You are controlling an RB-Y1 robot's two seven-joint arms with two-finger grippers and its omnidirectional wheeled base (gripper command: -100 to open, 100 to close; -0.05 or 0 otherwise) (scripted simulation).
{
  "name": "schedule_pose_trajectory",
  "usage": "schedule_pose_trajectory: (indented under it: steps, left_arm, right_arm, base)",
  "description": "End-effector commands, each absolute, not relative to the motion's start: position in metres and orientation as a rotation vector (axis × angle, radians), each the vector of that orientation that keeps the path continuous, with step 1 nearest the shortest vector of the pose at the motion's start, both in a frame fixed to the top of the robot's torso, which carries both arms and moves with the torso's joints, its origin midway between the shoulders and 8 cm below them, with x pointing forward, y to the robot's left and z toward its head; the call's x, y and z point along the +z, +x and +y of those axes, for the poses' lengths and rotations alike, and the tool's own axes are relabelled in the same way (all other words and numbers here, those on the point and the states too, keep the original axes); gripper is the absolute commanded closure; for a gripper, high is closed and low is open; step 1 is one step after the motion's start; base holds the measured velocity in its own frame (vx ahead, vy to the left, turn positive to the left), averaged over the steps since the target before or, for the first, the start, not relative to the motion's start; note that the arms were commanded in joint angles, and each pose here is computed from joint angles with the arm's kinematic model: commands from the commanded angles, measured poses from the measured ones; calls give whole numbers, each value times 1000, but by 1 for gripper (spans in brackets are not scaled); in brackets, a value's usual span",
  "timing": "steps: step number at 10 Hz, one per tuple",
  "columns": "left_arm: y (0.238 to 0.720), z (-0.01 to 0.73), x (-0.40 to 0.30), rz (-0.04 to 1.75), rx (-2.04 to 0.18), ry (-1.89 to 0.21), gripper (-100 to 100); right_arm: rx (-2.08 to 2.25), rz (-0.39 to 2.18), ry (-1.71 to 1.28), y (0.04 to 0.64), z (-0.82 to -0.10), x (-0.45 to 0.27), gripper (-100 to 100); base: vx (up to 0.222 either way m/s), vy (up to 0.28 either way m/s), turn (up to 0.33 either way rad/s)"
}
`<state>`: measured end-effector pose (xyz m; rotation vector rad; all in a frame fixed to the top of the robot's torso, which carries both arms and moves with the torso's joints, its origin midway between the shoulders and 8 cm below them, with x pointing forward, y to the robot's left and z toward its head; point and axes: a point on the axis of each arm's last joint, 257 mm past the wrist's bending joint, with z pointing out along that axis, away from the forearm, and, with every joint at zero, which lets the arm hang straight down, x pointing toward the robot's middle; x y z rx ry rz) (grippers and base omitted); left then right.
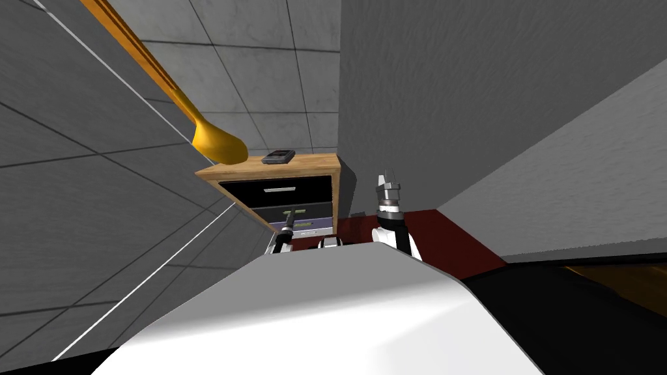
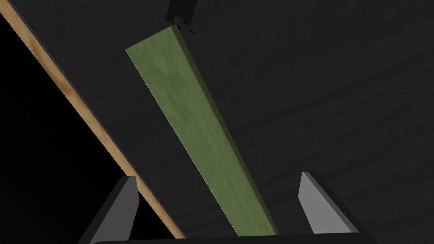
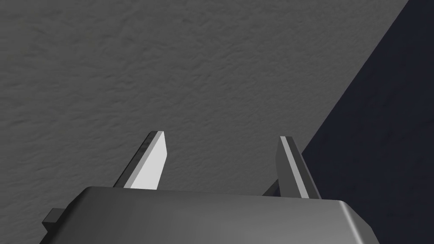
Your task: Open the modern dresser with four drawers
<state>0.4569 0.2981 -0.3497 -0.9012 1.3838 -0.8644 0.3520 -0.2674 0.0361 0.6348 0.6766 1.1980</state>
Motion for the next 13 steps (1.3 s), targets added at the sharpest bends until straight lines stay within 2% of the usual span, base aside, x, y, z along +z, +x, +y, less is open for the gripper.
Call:
schedule_pose_trajectory:
  steps: [1,7,8,13]
  left_arm:
    - [472,321,-347,1362,-831,-926,-100]
    - [494,351,-342,1325,-790,-967,-100]
    - [484,337,-345,1343,-809,-946,100]
    - [453,297,-349,1388,-867,-900,100]
  right_arm:
    - [1198,677,635,352,-267,36,0]
    - [1198,677,635,352,-267,36,0]
    - [1198,677,635,352,-267,36,0]
    - [1198,677,635,352,-267,36,0]
  base:
    - [-75,-8,-132]
    - [-60,-14,-117]
    - [47,7,250]
    - [98,15,175]
